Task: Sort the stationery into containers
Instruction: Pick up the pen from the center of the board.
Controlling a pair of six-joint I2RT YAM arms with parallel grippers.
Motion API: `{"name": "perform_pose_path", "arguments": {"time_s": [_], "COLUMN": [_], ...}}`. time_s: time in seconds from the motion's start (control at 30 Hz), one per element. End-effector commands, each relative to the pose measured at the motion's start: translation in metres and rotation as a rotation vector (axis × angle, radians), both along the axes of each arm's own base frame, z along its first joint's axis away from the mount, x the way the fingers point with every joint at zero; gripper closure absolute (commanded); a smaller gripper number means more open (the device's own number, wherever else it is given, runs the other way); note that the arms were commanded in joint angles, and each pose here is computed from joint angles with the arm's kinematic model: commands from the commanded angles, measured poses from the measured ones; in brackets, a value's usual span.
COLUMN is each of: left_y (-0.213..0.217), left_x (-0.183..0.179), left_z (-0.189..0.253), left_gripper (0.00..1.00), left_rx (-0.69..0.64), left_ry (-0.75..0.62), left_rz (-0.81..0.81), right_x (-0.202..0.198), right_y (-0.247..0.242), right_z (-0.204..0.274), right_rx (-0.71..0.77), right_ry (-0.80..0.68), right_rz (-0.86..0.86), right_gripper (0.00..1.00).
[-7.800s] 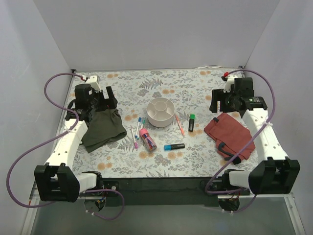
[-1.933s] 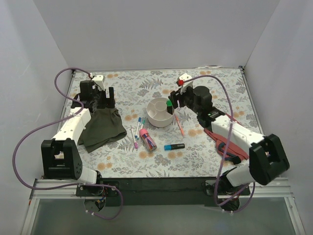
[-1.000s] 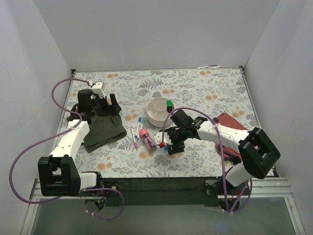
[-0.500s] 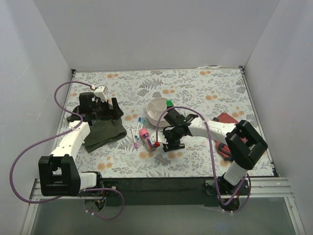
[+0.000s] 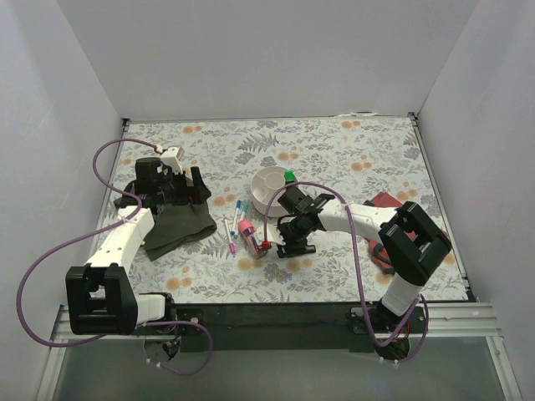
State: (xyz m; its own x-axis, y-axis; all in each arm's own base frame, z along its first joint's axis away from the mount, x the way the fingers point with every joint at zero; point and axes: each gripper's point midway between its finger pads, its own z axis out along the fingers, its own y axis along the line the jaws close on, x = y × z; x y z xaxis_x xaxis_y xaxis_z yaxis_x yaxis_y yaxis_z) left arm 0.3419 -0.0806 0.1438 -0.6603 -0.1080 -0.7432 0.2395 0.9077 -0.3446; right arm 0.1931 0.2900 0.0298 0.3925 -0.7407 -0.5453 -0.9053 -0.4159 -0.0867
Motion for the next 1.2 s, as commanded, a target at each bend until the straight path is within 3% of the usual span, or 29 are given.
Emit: {"name": "perform_pose_path", "arguments": {"time_s": [0.0, 0.37, 0.53, 0.67, 0.73, 0.77, 0.83, 1.0, 1.17], "left_y": [-0.001, -0.001, -0.001, -0.002, -0.001, -0.001, -0.002, -0.001, -0.002], "left_x": [0.001, 0.002, 0.003, 0.003, 0.003, 0.004, 0.005, 0.008, 0.012], "left_z": [0.005, 0.007, 0.008, 0.01, 0.011, 0.012, 0.014, 0.018, 0.018], "left_gripper": [0.14, 0.14, 0.14, 0.14, 0.14, 0.14, 0.14, 0.14, 0.14], "left_rx": [-0.005, -0.005, -0.004, -0.007, -0.006, -0.006, -0.006, 0.001, 0.0], "left_ry": [-0.016, -0.021, -0.024, -0.028, -0.03, -0.034, -0.037, -0.049, -0.044], "left_rz": [-0.004, -0.004, -0.003, -0.007, -0.005, -0.005, -0.007, -0.015, -0.024], "right_x": [0.002, -0.002, -0.002, 0.001, 0.005, 0.01, 0.013, 0.025, 0.058], "right_y": [0.007, 0.001, -0.006, -0.003, 0.002, 0.007, 0.009, 0.023, 0.018], "right_z": [0.01, -0.003, -0.014, -0.007, 0.004, 0.018, 0.033, 0.107, 0.194], "right_rx": [0.016, -0.038, -0.085, -0.07, -0.048, -0.014, 0.003, 0.146, 0.401], "right_ry": [0.002, 0.043, 0.041, 0.033, 0.026, 0.006, -0.004, -0.033, 0.1], "right_rz": [0.001, -0.058, -0.089, -0.109, -0.139, -0.149, -0.184, -0.245, -0.472], "right_gripper": [0.42, 0.5, 0.49, 0.72, 0.77, 0.88, 0.99, 0.99, 0.99]}}
